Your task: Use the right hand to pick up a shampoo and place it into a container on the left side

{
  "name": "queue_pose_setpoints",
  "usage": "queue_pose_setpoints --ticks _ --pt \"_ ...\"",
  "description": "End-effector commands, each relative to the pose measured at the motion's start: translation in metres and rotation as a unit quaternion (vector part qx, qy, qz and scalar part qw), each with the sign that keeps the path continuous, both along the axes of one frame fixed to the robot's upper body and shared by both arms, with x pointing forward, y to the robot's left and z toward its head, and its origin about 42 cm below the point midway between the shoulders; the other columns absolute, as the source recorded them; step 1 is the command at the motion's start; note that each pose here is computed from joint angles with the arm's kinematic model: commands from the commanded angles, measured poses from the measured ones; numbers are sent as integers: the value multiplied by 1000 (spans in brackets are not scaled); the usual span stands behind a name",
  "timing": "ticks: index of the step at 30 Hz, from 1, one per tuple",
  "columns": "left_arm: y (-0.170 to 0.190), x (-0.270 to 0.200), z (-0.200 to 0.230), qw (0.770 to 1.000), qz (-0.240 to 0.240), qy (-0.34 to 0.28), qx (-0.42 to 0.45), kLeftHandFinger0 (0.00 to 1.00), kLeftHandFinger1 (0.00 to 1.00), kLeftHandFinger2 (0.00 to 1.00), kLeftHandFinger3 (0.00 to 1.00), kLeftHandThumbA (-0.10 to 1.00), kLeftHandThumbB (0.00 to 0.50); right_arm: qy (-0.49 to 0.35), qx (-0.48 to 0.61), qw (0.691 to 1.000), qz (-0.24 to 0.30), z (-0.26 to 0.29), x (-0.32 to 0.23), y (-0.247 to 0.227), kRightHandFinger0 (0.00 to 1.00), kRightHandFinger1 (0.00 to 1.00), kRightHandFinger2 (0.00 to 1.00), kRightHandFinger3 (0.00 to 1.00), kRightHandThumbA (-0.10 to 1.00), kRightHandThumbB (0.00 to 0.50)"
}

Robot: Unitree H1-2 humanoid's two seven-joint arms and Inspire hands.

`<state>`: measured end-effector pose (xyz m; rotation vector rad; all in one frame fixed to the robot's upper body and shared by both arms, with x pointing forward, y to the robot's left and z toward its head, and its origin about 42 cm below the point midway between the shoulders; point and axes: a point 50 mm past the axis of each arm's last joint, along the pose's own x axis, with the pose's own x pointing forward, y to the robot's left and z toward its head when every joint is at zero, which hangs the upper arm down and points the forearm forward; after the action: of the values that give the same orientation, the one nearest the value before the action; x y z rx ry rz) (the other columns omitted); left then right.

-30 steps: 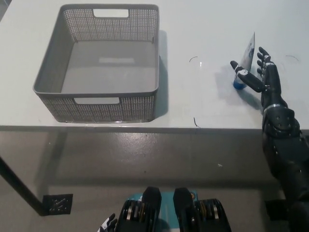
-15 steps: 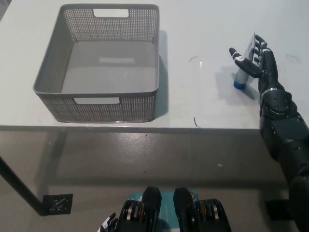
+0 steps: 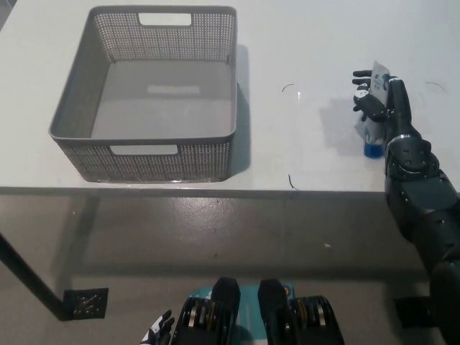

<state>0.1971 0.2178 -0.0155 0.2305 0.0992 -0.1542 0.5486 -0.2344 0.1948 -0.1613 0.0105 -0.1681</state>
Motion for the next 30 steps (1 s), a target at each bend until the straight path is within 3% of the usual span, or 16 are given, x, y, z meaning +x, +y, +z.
queue_pose_setpoints --ticks 1,7,8,10,12,16,17,19,20,22,26,30 --pt "3 4 6 1000 4 -27 -1 1000 1000 1000 1000 1000 120 -73 13 997 -9 31 9 -4 0 235 593 565 -100 161" --pt "3 2 6 1000 2 -24 -8 1000 1000 1000 1000 1000 110 -77 13 996 -30 26 6 -7 0 264 608 592 -100 157" --pt "3 2 6 1000 2 -24 -7 1000 1000 1000 1000 1000 100 -82 13 996 -34 29 6 -5 2 287 647 599 -100 145" --pt "4 2 6 1000 1 -24 -6 1000 1000 1000 1000 1000 108 -87 14 996 -36 31 7 -4 0 219 556 598 -100 143" --pt "4 3 6 1000 3 -24 -7 1000 1000 1000 1000 1000 103 -98 24 994 -33 36 8 -1 0 186 539 586 -100 133" --pt "4 1 5 1000 4 -23 -6 1000 1000 1000 1000 1000 86 -131 39 991 -11 52 9 10 0 204 563 572 -100 145" --pt "4 0 5 1000 4 -23 -6 1000 1000 1000 1000 1000 85 -140 46 989 -6 58 10 13 64 245 579 567 -100 156" --pt "4 0 5 1000 4 -23 -6 1000 1000 1000 1000 1000 86 -151 54 987 1 64 11 18 3 216 549 543 -100 154" --pt "4 0 6 1000 2 -23 -6 1000 1000 1000 1000 1000 93 -157 64 985 11 71 10 22 0 185 545 560 -100 192" --pt "4 0 6 1000 1 -24 -5 1000 1000 1000 1000 1000 89 -180 63 981 26 93 8 36 0 143 542 599 -100 167" --pt "4 0 5 1000 0 -24 -1 1000 1000 1000 1000 1000 84 -220 45 973 47 119 -3 57 0 172 560 701 -100 136" --pt "4 -4 3 1000 2 -18 -7 1000 1000 1000 1000 1000 87 -250 39 965 75 142 -16 86 0 194 572 715 -100 126"
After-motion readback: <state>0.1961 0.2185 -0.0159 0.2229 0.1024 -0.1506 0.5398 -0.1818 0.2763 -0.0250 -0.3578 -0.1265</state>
